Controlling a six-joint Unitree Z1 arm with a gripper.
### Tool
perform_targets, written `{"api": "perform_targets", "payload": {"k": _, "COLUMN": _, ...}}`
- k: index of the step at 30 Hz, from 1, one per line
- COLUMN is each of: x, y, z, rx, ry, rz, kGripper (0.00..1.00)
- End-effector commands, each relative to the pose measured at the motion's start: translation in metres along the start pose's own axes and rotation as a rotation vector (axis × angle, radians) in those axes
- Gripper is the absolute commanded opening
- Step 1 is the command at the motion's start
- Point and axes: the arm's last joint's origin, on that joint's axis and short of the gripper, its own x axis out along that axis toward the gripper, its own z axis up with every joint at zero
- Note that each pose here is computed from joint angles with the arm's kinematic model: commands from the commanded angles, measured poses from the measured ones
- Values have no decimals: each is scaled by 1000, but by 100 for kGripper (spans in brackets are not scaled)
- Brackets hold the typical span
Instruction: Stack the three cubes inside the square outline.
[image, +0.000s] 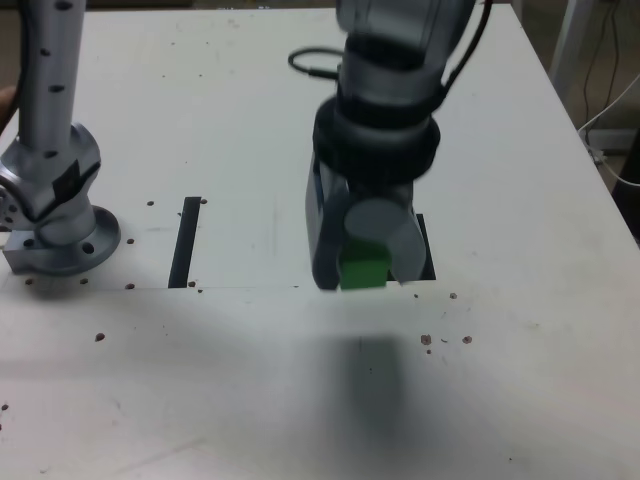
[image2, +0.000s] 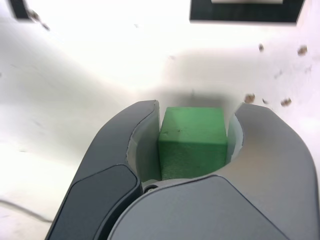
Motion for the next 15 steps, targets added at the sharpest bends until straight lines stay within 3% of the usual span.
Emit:
{"api": "perform_targets", "payload": {"k": 1, "x": -13, "y": 15, "z": -2, "rx": 9, "ry": -4, "rz": -9, "kGripper": 13}}
{"api": "perform_targets", "payload": {"k": 7, "x": -29, "y": 50, "z": -6, "rx": 9, "ry": -16, "rz": -2, "kGripper": 13}}
{"api": "perform_targets", "payload": {"k": 15, "x": -28, "y": 97, "z": 8, "rx": 25, "ry": -8, "rz": 21, "kGripper": 13}}
